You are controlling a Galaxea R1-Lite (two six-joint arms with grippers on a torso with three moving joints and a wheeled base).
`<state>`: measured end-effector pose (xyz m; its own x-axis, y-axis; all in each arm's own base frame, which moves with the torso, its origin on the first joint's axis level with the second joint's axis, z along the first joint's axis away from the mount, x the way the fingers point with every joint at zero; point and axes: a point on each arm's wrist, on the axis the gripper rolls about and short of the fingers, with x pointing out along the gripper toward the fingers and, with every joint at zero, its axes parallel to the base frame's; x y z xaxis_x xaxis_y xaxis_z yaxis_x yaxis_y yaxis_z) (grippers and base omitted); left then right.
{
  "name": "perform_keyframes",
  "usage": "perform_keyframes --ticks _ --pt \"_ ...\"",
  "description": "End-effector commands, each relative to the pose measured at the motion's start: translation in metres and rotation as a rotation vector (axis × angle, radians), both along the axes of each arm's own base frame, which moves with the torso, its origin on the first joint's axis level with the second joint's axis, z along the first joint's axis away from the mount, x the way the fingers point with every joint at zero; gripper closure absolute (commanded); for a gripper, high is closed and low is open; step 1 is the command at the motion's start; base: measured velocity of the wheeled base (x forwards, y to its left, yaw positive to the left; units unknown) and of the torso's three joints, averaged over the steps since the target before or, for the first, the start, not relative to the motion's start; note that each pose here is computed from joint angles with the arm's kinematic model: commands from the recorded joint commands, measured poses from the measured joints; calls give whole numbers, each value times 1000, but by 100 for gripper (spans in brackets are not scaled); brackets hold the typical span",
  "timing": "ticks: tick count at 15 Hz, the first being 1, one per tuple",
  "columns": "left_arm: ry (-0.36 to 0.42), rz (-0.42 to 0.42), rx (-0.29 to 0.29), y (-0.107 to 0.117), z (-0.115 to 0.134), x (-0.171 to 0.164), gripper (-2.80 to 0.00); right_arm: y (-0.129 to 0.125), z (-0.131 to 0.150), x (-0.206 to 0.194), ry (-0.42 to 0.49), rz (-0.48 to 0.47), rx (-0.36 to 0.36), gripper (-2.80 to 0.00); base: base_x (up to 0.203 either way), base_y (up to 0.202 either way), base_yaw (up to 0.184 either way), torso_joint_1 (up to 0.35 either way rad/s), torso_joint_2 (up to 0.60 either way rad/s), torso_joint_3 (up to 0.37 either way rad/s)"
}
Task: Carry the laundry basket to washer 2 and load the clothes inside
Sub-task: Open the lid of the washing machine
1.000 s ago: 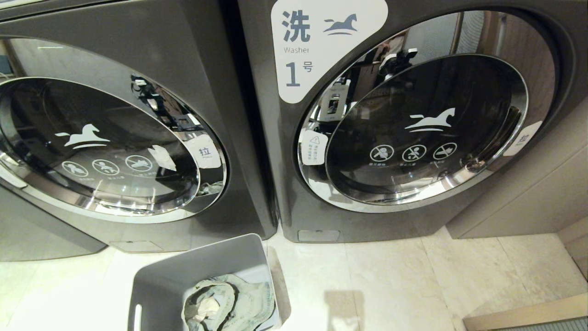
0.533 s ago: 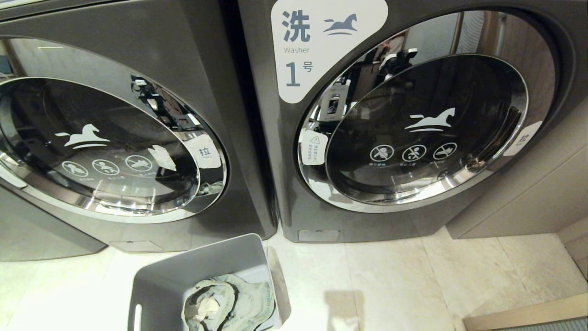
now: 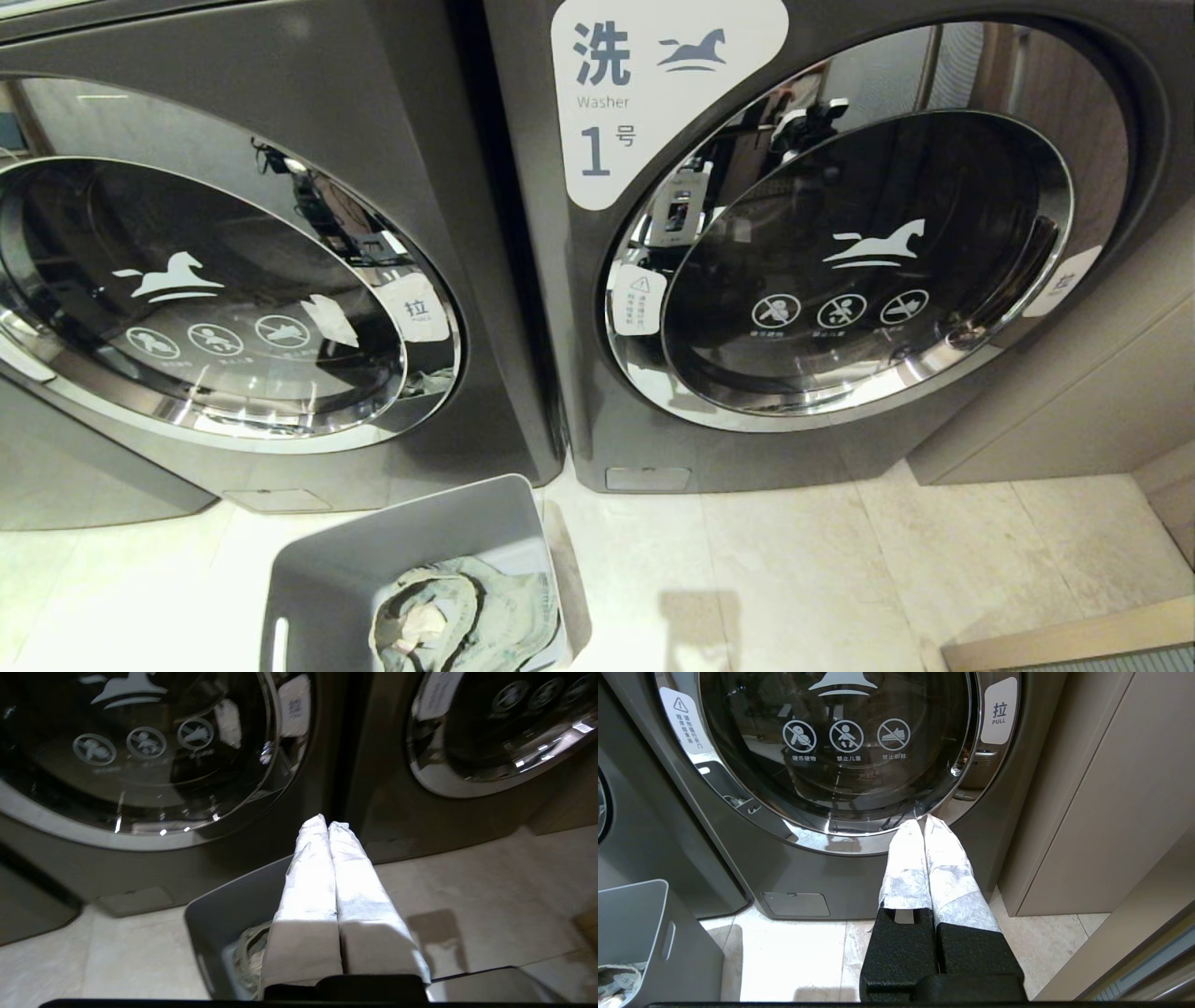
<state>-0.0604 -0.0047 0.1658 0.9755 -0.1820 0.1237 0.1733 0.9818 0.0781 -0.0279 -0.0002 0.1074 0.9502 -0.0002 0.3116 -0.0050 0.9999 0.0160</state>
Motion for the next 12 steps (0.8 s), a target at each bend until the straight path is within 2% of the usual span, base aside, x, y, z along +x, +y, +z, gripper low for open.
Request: perform_keyframes --ticks 1,3,5,7,9,12 --pt "31 -61 -25 -1 39 8 0 0 -11 4 39 0 0 0 0 0 0 0 0 0" --pt "167 -192 -123 -4 63 35 0 0 -11 4 39 0 0 0 0 0 0 0 0 0" --pt "346 -259 -212 -5 67 74 0 0 -11 4 39 0 0 0 0 0 0 0 0 0" --pt "470 -280 -262 -5 57 119 0 0 -11 4 39 0 0 0 0 0 0 0 0 0" --pt "520 -301 -289 -6 41 161 0 0 -11 4 39 0 0 0 0 0 0 0 0 0" --pt "632 -375 -383 -13 14 183 0 0 -11 4 39 0 0 0 0 0 0 0 0 0"
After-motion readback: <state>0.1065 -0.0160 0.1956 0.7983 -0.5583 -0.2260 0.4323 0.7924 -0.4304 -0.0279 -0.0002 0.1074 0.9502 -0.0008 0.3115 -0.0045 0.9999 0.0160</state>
